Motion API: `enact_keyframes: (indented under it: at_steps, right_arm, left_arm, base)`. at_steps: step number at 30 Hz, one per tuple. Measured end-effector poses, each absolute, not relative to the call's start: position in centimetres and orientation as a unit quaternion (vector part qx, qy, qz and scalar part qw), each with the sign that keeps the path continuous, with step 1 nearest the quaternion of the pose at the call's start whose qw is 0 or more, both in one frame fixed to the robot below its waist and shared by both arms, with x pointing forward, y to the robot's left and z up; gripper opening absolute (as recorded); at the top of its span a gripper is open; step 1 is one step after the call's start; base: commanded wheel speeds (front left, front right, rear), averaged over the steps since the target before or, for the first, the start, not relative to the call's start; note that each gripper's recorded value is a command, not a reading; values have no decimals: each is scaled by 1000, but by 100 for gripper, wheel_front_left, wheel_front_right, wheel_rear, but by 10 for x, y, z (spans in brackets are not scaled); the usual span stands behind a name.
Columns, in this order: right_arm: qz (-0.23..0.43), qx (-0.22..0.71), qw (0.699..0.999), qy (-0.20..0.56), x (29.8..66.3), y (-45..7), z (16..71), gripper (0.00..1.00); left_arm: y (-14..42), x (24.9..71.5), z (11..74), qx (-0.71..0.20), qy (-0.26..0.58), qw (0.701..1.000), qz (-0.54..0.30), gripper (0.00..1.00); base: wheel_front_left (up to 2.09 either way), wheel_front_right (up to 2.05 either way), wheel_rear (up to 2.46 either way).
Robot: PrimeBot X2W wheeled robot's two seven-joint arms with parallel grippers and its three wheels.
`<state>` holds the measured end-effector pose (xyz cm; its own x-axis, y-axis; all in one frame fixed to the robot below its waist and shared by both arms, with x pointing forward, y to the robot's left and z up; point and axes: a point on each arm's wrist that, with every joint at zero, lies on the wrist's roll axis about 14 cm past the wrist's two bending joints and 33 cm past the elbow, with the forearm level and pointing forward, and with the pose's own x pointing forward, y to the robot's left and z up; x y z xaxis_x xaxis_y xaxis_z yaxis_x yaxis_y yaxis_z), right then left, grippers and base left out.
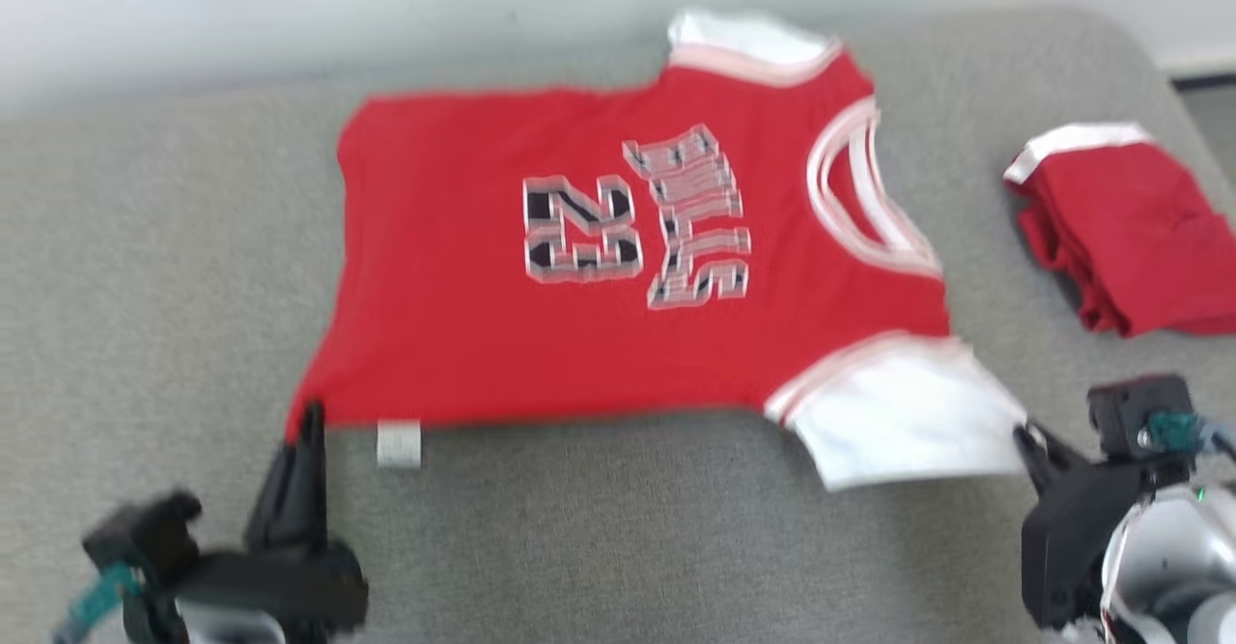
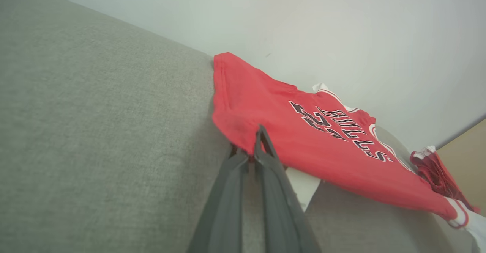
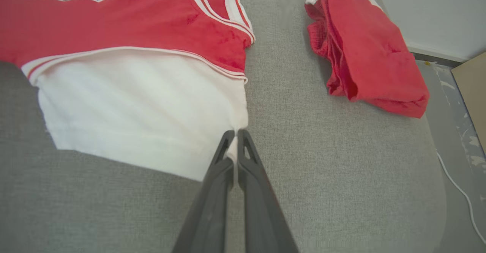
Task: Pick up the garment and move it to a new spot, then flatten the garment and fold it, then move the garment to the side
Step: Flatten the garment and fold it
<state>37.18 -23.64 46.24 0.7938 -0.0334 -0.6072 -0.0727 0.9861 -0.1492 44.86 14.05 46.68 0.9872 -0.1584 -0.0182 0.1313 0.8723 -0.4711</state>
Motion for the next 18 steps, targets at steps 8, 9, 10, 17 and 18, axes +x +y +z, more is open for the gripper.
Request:
enact_keyframes:
  at_steps: [8,9,10,17,18]
  right_arm:
    - [-2,-75,937,340,335,-241,466,0]
    - [-1,-74,935,348,330,-241,463,0]
    - [-1,-73,930,359,324,-241,460,0]
    - [4,-57,895,442,284,-241,437,0]
    - [5,-53,893,446,282,-241,437,0]
  left_arm:
    - [144,393,452,-224,67,970,-61,0]
    - [143,387,451,-220,73,971,-63,0]
    - [142,382,448,-212,80,972,-66,0]
    - [144,355,431,-186,126,972,-65,0]
    - [145,351,428,-184,135,971,-65,0]
  base:
    - [0,0,0]
    - [0,0,0]
    - [0,0,0]
    - [0,0,0]
    - [0,0,0]
